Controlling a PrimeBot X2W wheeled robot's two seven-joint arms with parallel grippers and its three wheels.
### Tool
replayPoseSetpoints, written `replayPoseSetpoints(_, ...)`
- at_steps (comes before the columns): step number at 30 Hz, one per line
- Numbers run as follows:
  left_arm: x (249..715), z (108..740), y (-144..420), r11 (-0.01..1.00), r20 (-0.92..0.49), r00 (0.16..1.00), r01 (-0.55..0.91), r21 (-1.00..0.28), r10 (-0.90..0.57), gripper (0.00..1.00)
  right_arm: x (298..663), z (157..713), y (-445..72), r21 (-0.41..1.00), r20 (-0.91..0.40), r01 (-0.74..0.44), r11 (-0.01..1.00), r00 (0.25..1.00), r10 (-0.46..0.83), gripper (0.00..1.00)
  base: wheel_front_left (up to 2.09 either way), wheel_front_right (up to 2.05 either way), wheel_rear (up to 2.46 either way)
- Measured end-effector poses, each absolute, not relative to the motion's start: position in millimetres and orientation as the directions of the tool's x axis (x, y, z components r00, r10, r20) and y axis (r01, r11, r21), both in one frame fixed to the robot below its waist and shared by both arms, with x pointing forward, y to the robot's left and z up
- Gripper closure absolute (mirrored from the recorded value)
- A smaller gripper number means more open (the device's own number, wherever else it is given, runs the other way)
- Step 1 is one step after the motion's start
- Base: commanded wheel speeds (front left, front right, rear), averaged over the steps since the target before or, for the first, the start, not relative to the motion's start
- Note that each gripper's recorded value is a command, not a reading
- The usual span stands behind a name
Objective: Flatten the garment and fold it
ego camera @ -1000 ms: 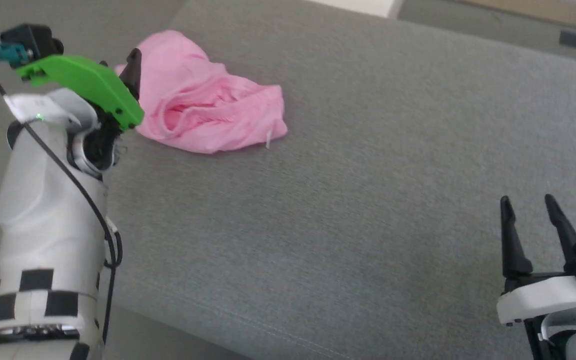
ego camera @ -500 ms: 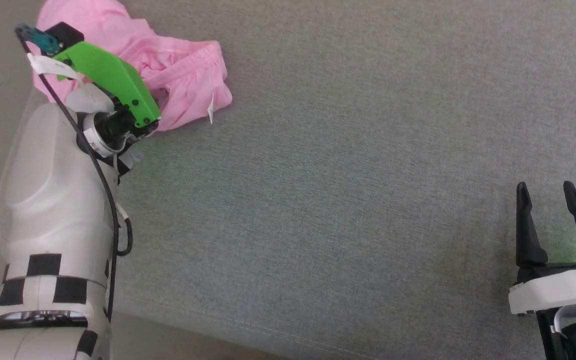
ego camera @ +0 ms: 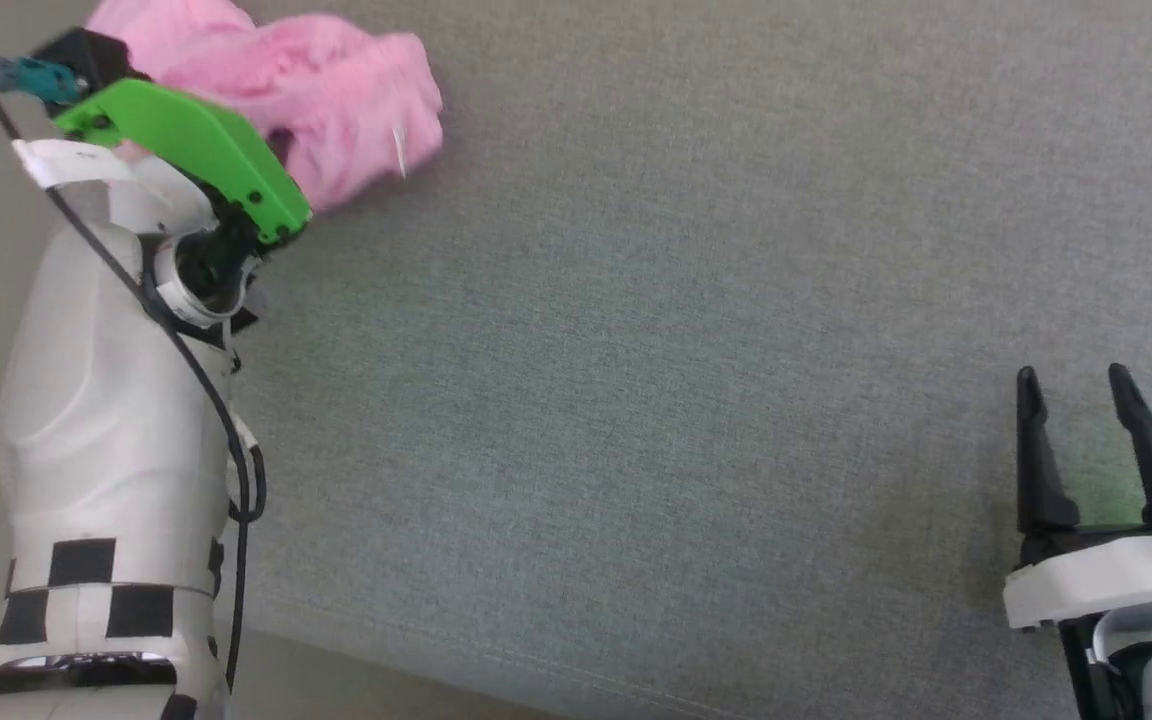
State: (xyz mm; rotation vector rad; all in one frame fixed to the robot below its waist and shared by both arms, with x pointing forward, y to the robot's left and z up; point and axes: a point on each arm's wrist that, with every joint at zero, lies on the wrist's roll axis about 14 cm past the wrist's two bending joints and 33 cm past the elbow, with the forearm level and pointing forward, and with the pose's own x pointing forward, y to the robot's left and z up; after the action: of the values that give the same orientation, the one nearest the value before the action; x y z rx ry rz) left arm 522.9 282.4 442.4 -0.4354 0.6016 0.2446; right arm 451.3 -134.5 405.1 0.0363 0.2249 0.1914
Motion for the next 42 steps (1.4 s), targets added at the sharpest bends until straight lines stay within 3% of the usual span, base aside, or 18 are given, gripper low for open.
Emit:
replayPoseSetpoints(5,541.0,507.0,278.9,0.908,-0.394,0.917,-0.216,-0.359,0.063,1.0,446.1,415.9,-131.0,0.083,-0.19,-0.188,0.979,0.961,0.201,0.0,0.0,0.0,0.0)
replayPoseSetpoints(6,554.0,558.7,261.8,0.916,-0.256,0.966,-0.088,-0.391,-0.016,1.0,442.0,423.7,-131.4,0.1,-0.166,-0.183,0.978,0.966,0.198,0.0,0.0,0.0,0.0)
replayPoseSetpoints(9,560.5,608.5,237.3,0.922,-0.133,0.987,0.037,-0.386,-0.095,1.0,434.4,431.6,-134.9,0.116,-0.146,-0.171,0.978,0.972,0.187,0.0,0.0,0.0,0.0)
replayPoseSetpoints(14,564.1,671.5,171.7,0.891,0.031,0.964,0.256,-0.374,-0.264,1.0,418.9,440.3,-156.4,0.12,-0.127,-0.111,0.987,0.984,0.126,0.0,0.0,0.0,0.0)
replayPoseSetpoints(20,542.7,706.8,60.2,0.753,0.119,0.839,0.531,-0.388,-0.531,1.0,397.0,454.3,-198.4,0.102,-0.096,0.005,0.995,0.995,0.005,0.0,0.0,0.0,0.0)
replayPoseSetpoints(21,521.4,698.6,10.2,0.67,0.105,0.758,0.625,-0.399,-0.644,1.0,385.4,462.4,-218.0,0.094,-0.074,0.06,0.994,0.996,-0.053,0.0,0.0,0.0,0.0)
replayPoseSetpoints(27,454.9,598.3,-67.8,0.551,-0.119,0.573,0.68,-0.483,-0.811,1.0,361.7,471.1,-243.1,0.09,-0.052,0.136,0.987,0.99,-0.132,0.0,0.0,0.0,0.0)
replayPoseSetpoints(35,352.0,449.3,-89.9,0.574,-0.475,0.334,0.585,-0.573,-0.814,1.0,356.6,478.5,-243.3,0.104,-0.03,0.137,0.985,0.99,-0.134,0.0,0.0,0.0,0.0)
replayPoseSetpoints(36,341.9,434.1,-86.4,0.592,-0.52,0.308,0.568,-0.572,-0.797,0.85,357.7,478.3,-241.0,0.106,-0.03,0.13,0.986,0.991,-0.128,0.0,0.0,0.0,0.0)
replayPoseSetpoints(37,335.5,426.0,-83.8,0.602,-0.541,0.293,0.546,-0.583,-0.789,0.0,358.8,477.7,-239.0,0.107,-0.031,0.124,0.986,0.992,-0.122,0.0,0.0,0.0,0.0)
replayPoseSetpoints(39,327.6,422.5,-82.7,0.6,-0.546,0.269,0.497,-0.627,-0.794,0.0,360.5,477.8,-236.3,0.109,-0.03,0.116,0.987,0.993,-0.113,0.0,0.0,0.0,0.0)
replayPoseSetpoints(42,332.0,438.0,-84.5,0.573,-0.49,0.298,0.456,-0.681,-0.819,0.0,363.7,478.7,-231.5,0.111,-0.027,0.101,0.989,0.995,-0.098,0.0,0.0,0.0,0.0)
